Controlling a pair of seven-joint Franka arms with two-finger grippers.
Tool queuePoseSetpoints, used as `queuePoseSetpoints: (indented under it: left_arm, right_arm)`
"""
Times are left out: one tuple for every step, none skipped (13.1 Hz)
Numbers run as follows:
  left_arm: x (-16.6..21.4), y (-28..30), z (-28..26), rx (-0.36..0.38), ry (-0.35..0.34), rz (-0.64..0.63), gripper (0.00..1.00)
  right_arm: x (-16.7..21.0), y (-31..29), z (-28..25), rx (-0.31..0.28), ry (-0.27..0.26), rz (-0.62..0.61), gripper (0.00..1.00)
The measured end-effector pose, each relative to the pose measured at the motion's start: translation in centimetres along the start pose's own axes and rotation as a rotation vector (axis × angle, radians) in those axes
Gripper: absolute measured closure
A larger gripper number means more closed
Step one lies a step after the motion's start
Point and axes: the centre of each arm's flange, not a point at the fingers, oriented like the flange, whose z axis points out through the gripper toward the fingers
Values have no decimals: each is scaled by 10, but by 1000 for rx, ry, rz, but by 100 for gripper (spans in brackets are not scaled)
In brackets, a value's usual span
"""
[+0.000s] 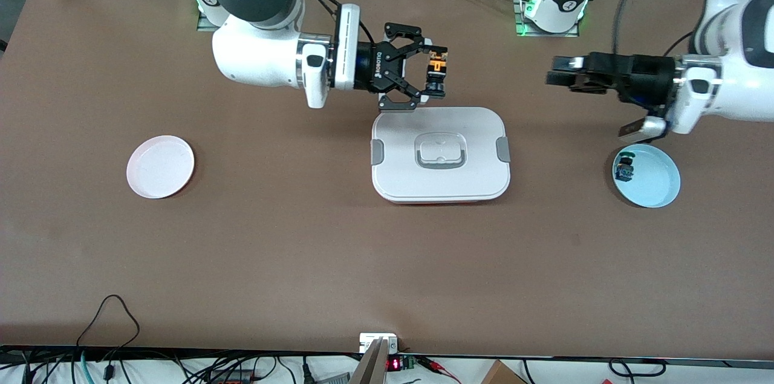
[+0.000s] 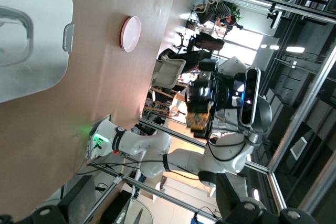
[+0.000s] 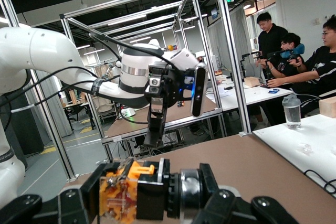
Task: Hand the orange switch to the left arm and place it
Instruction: 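Reach the left gripper toward the switch held by the right gripper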
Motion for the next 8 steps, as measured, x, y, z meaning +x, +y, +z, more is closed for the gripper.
queuePoseSetpoints:
  left_arm:
    - [4, 4, 15, -3, 15, 5, 0]
    - [6, 7, 24, -20, 26, 6, 0]
    - [8, 8, 30, -36, 37, 4, 0]
    - [9, 10, 34, -50, 48, 4, 0]
    - [12, 13, 39, -69, 62, 8, 0]
    - [14, 16, 47, -85, 79, 23, 0]
    - [16, 21, 58, -104, 98, 49, 0]
    - [17, 27, 73, -127, 111, 64, 0]
  right_arm:
    - [-2, -1, 3, 5, -1, 2, 27]
    - [-1, -2, 5, 7, 0, 1, 27]
    - [1, -2, 5, 8, 3, -1, 27]
    - [3, -2, 5, 8, 6, -4, 27]
    - [5, -3, 6, 9, 9, -15, 27]
    - [6, -3, 6, 9, 11, -34, 27]
    - [7, -3, 6, 10, 12, -51, 27]
    - [7, -3, 6, 10, 12, -57, 27]
